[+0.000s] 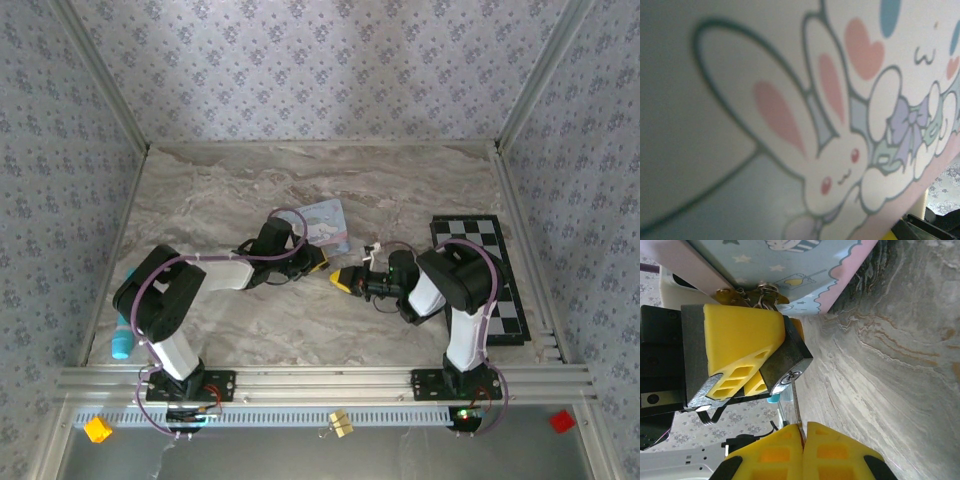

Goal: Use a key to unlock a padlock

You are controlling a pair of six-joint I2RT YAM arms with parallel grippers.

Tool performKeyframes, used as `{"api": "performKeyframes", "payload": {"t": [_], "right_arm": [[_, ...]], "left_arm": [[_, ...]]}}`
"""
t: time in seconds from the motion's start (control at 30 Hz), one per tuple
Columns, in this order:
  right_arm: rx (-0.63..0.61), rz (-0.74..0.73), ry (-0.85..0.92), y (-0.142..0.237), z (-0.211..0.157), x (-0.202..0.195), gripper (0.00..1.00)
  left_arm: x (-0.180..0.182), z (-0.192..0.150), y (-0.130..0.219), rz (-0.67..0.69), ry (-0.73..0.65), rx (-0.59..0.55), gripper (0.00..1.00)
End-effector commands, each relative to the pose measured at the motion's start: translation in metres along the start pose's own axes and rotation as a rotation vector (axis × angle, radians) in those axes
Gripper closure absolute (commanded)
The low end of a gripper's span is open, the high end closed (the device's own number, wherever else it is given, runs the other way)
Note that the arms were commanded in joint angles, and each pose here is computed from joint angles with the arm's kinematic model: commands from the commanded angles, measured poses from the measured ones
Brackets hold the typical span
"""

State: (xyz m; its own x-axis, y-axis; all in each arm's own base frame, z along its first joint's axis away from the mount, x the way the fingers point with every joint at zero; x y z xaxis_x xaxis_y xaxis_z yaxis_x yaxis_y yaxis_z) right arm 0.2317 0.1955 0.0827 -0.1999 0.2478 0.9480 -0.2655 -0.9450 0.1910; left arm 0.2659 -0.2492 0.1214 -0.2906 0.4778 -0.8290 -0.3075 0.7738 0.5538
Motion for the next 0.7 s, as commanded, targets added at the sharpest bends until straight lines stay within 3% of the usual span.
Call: {"api": "performKeyframes", "payload": {"t": [0.0, 0.67], "right_arm": [[0.0, 0.028, 0.001, -0.003, 0.007, 0.004, 1.0], [-0.014, 0.065, -0.006, 0.009, 0.025, 0.008, 1.0]], "left_arm": [[-0.021, -0.008, 0.002, -0.084, 0.001, 0.071, 0.99], [-0.031, -0.016, 0.007, -0.156, -0.012, 0.115, 1.0]]}}
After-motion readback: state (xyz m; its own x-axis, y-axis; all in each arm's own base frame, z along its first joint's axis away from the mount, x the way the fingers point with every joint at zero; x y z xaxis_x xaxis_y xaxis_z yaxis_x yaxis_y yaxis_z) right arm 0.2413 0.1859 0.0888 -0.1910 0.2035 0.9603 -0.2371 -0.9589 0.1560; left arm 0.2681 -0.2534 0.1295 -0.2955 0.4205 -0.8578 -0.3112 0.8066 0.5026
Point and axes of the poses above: each hand's point on the last joint's axis, 136 mm out from that joint toward the fingers, its own y axis back along the fingers, its own x axis along the line the jaws close on, z = x × y, the point moved 9 cm from there along y, back along the fingers, and after that the axes turned 10 degrees about y, right-handed, at the moved point
